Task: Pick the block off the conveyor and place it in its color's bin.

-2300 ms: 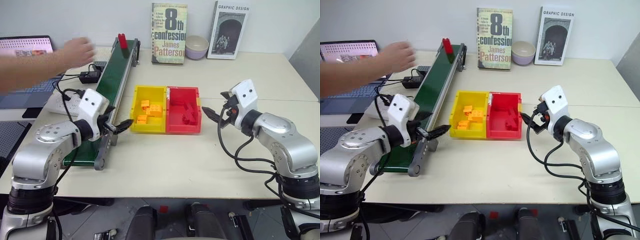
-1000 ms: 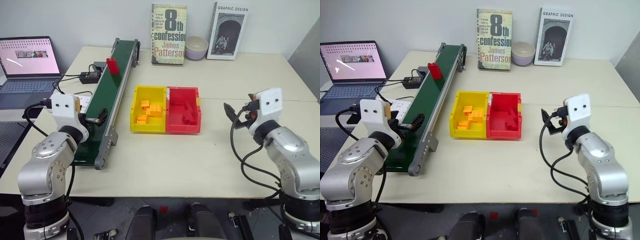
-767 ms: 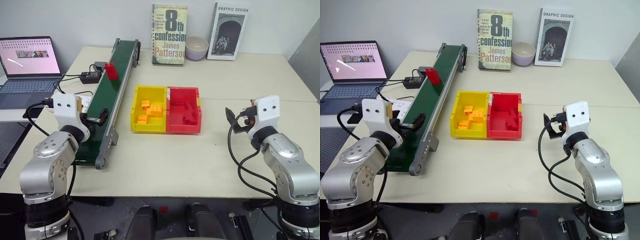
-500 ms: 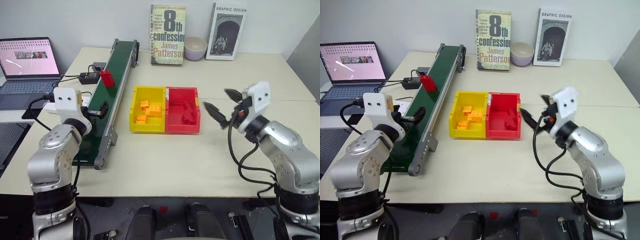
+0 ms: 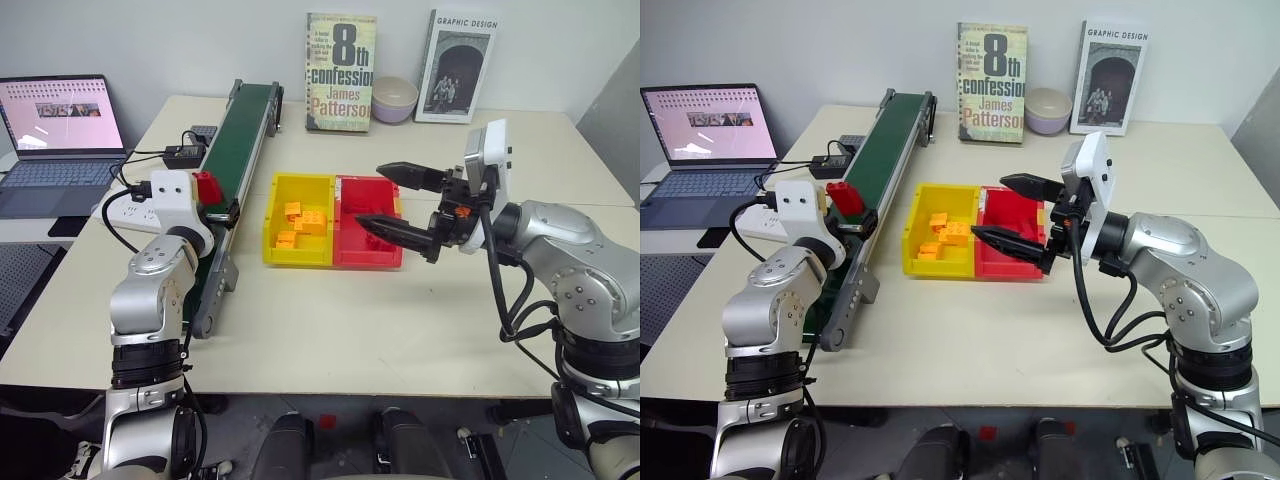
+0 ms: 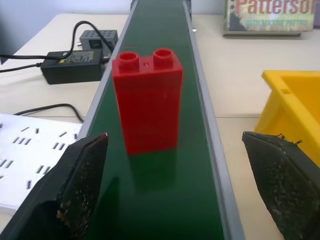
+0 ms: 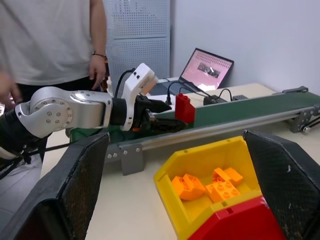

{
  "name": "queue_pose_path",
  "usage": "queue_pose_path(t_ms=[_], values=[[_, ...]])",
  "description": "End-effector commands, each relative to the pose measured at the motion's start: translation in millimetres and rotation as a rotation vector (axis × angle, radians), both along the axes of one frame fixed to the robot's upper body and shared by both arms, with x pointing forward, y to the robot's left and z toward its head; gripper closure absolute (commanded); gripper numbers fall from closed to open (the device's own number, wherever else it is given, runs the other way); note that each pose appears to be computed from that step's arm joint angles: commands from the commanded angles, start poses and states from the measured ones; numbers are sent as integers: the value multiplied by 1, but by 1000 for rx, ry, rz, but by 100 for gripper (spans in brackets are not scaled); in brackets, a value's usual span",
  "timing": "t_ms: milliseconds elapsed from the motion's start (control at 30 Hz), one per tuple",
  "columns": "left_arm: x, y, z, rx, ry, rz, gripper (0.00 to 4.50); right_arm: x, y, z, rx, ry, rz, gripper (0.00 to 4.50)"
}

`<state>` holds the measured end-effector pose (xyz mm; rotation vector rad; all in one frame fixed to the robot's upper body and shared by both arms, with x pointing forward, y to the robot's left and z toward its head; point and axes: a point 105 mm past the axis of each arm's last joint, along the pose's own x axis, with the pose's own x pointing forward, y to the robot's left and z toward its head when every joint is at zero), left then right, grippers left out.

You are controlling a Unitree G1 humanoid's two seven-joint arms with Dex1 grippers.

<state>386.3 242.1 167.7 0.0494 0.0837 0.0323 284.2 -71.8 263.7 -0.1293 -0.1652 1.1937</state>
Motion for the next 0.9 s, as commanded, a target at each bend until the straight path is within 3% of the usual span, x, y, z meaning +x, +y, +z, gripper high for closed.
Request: queue_pose_path(t_ms=[33,167,267,500,667,900], values=[[3,8,14,37,-53,49,4,-7,0,4,-16,-45,36,0],[1,13,11,15,-45,57,4,-8,1,5,-26,-52,35,0],[-5,7,8,-49,-40,17,42,-9,1,8,-24,-55,35,0],[-33,14,7,-68,3,64,198,-5,2,13,-22,-70,35,0],[-40,15,10,-66,17,82,300,-2,3,14,-9,-67,40,0],[-43,16,11,-56,28,88,297,-2,1,10,-13,-51,46,0]])
